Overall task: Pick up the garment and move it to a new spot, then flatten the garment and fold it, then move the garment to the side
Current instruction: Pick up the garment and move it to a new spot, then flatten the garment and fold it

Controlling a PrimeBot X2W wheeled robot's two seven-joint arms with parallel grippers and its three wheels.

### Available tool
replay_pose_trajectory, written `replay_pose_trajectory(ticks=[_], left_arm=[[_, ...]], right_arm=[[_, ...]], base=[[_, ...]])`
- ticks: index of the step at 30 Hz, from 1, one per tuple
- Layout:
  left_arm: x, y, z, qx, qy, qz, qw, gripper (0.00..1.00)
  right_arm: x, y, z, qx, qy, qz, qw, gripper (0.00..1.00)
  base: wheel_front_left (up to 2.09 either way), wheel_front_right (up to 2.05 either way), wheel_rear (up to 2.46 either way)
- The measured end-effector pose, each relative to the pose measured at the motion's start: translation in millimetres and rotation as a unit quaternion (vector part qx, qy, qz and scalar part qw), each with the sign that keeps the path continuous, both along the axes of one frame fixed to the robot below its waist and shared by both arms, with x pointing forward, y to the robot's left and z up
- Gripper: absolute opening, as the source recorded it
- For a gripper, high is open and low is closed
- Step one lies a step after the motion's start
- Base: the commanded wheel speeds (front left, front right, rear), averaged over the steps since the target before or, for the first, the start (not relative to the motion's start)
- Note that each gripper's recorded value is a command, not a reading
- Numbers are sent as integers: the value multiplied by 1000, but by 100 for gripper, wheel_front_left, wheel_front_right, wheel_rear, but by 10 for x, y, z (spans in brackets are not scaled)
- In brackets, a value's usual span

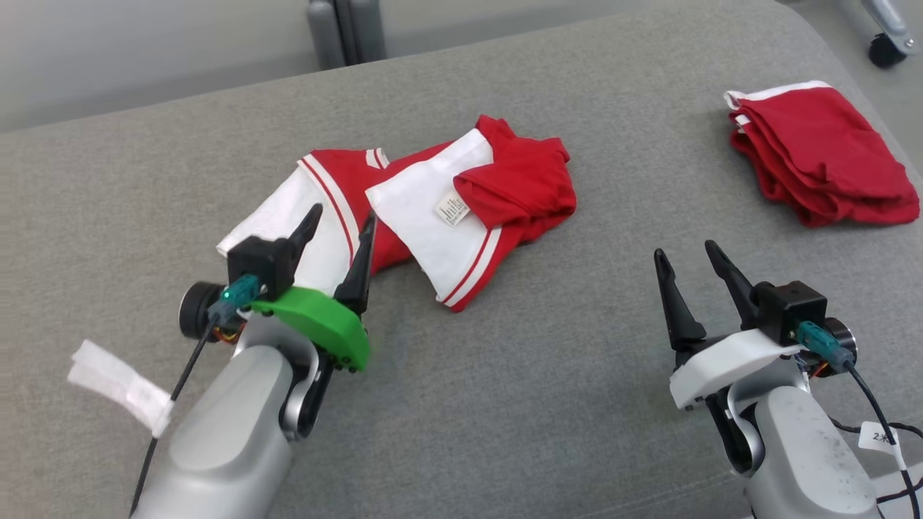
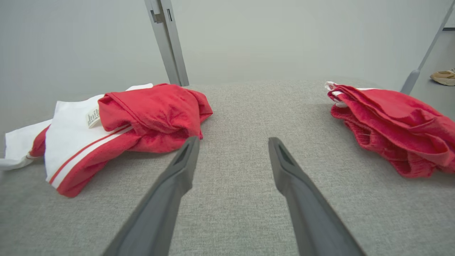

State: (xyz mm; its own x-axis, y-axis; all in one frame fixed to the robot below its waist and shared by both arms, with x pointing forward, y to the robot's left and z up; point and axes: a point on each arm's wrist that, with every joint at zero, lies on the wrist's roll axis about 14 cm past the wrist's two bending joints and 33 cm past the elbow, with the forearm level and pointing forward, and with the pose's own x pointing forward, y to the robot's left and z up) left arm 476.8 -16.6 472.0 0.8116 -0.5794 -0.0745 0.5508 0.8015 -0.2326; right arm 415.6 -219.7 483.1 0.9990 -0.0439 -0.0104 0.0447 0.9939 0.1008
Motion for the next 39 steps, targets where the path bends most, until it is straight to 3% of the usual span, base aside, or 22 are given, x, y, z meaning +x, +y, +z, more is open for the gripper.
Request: replay_pose_trajectory(ticks=[12,19,24,32,39], left_arm=[[-424,1075,19,14,-30,151,988,100],[-915,1515,-122,17,-13,223,975,100],[-1183,1620,-267,21,8,239,971,100],[-1217,1662,-289,18,12,245,969,100],[-1129,1584,-280,2,15,236,972,100]], right_arm=[[-73,232,-9,-1,2,30,1000,100],[-215,325,-19,6,3,40,999,100],[-291,361,-45,8,6,44,999,100],[-278,406,-67,4,10,52,999,100],[-30,790,53,-8,-6,111,994,100]], base=[[0,0,0],[0,0,0],[0,0,0],[0,0,0],[0,0,0]])
